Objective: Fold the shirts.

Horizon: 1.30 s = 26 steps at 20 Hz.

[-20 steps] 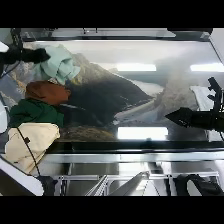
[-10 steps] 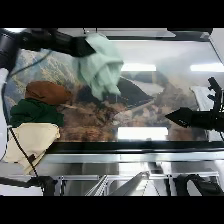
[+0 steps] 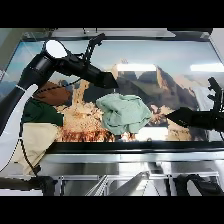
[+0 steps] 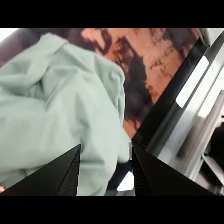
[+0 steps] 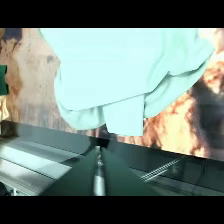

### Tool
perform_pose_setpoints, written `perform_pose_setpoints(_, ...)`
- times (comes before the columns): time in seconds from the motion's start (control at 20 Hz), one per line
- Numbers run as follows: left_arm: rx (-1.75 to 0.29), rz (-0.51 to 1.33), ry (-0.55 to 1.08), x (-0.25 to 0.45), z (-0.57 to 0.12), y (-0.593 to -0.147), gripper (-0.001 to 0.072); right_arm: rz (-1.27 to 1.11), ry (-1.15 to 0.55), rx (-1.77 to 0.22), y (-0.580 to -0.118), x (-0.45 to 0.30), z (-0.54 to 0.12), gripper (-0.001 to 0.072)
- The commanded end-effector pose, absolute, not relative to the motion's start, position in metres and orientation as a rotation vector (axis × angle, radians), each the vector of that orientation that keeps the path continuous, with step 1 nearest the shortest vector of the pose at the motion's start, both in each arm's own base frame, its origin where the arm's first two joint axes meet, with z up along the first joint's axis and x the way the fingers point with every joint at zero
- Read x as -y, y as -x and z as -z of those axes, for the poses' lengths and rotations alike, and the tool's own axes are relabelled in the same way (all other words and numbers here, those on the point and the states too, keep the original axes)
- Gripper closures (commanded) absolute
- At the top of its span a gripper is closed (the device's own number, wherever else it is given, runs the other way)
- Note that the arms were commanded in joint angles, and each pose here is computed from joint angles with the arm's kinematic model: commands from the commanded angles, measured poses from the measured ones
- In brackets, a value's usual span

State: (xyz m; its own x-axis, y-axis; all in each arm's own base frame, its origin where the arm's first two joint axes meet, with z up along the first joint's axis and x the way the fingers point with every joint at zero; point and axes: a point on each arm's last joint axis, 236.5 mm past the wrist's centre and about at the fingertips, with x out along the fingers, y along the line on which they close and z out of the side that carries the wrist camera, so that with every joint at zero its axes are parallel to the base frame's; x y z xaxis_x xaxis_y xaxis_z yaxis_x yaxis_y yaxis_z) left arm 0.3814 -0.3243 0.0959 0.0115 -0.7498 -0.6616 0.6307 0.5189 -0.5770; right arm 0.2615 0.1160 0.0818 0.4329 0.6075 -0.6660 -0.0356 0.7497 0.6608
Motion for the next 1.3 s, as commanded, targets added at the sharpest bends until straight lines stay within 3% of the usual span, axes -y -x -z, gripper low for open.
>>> perform_pose_setpoints(0.0, -1.299, 1.084, 0.151, 0.287, -0.085, -0.360, 0.0372, -0.448, -0.622, -1.084, -0.256, -0.119, -0.079, 0.0217)
perform_pose_setpoints(0.25, -1.655, 0.943, 0.326, 0.231, 0.003, -0.294, 0.0371, -0.443, -0.631, -1.124, -0.249, -0.132, -0.043, 0.0211)
perform_pose_setpoints(0.45, -1.728, 0.808, 0.369, 0.234, 0.082, -0.246, 0.0371, -0.446, -0.605, -1.189, -0.249, -0.157, 0.003, 0.0211)
perform_pose_setpoints(0.85, -1.609, 0.858, 0.305, 0.289, 0.092, -0.278, 0.0372, -0.397, -0.615, -1.356, -0.263, -0.195, 0.097, 0.0211)
perform_pose_setpoints(1.2, -1.555, 0.892, 0.275, 0.306, 0.081, -0.289, 0.0375, -0.537, -0.813, -1.228, -0.292, -0.232, 0.081, 0.0214)
perform_pose_setpoints(1.25, -1.555, 0.892, 0.276, 0.306, 0.080, -0.290, 0.0375, -0.545, -0.825, -1.209, -0.295, -0.234, 0.078, 0.0290)
